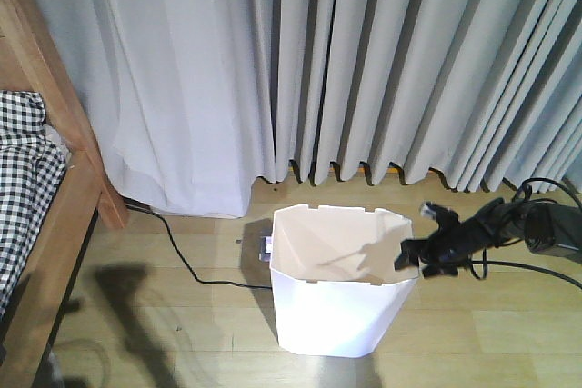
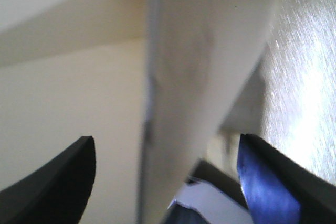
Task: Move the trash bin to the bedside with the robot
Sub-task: 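Open the right gripper and lift it away from the bin rim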
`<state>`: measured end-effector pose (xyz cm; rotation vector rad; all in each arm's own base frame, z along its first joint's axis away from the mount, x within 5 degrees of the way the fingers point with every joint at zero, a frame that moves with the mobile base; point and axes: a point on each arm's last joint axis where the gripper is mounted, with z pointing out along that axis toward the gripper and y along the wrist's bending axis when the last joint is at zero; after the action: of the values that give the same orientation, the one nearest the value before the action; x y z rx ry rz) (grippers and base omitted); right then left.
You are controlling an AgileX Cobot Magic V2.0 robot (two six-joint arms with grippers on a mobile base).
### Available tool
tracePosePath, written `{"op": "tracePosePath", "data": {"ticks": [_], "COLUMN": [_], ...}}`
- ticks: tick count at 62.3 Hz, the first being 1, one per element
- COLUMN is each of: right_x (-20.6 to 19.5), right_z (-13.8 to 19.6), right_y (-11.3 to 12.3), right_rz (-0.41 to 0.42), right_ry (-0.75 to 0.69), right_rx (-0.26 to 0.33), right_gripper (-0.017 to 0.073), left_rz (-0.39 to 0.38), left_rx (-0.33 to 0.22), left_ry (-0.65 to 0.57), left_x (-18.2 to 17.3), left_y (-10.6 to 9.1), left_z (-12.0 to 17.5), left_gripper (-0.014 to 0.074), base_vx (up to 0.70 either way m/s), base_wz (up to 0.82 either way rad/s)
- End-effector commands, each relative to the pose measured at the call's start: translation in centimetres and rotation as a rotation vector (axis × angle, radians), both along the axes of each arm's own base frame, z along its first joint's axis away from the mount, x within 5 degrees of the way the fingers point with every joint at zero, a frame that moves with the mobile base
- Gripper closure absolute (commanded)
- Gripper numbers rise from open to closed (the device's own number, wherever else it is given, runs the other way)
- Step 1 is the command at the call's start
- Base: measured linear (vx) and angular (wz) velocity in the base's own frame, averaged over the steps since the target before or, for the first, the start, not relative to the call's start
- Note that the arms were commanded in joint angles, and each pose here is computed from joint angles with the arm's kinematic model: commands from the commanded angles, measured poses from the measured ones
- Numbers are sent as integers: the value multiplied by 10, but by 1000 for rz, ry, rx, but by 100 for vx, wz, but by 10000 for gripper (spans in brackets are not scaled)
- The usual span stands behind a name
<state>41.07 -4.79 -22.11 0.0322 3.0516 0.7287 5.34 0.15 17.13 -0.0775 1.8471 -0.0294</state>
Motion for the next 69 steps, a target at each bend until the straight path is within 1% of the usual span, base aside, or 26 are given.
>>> {"op": "tracePosePath", "data": {"ticks": [1, 10, 16, 19, 29, 35, 44, 55, 64, 69], "right_x": [26, 19, 10, 4, -18, -30, -49, -81, -113, -133], "right_z": [50, 89, 118, 132, 189, 229, 301, 397, 464, 496], "right_y": [-10, -10, -13, -14, -12, -12, -10, -4, 5, 11], "right_rz": [-26, 5, -7, -4, 38, 29, 33, 9, -7, -17], "right_ry": [-90, -154, -187, -200, -255, -311, -439, -662, -846, -939], "right_rx": [-44, -128, -197, -222, -278, -319, -376, -431, -457, -454], "right_gripper": [13, 13, 13, 13, 13, 13, 13, 13, 13, 13], "left_rz": [-2, -2, -2, -2, -2, -2, -2, -2, -2, -2], "left_rx": [-6, -6, -6, -6, -6, -6, -6, -6, -6, -6], "left_ry": [-62, -62, -62, -62, -62, -62, -62, -62, -62, -62], "left_x": [2, 2, 2, 2, 2, 2, 2, 2, 2, 2], "left_y": [0, 0, 0, 0, 0, 0, 0, 0, 0, 0], "left_z": [5, 5, 5, 5, 5, 5, 5, 5, 5, 5], "left_gripper": [600, 600, 600, 600, 600, 600, 600, 600, 600, 600], "base_vx": [0, 0, 0, 0, 0, 0, 0, 0, 0, 0], "base_wz": [0, 0, 0, 0, 0, 0, 0, 0, 0, 0]}}
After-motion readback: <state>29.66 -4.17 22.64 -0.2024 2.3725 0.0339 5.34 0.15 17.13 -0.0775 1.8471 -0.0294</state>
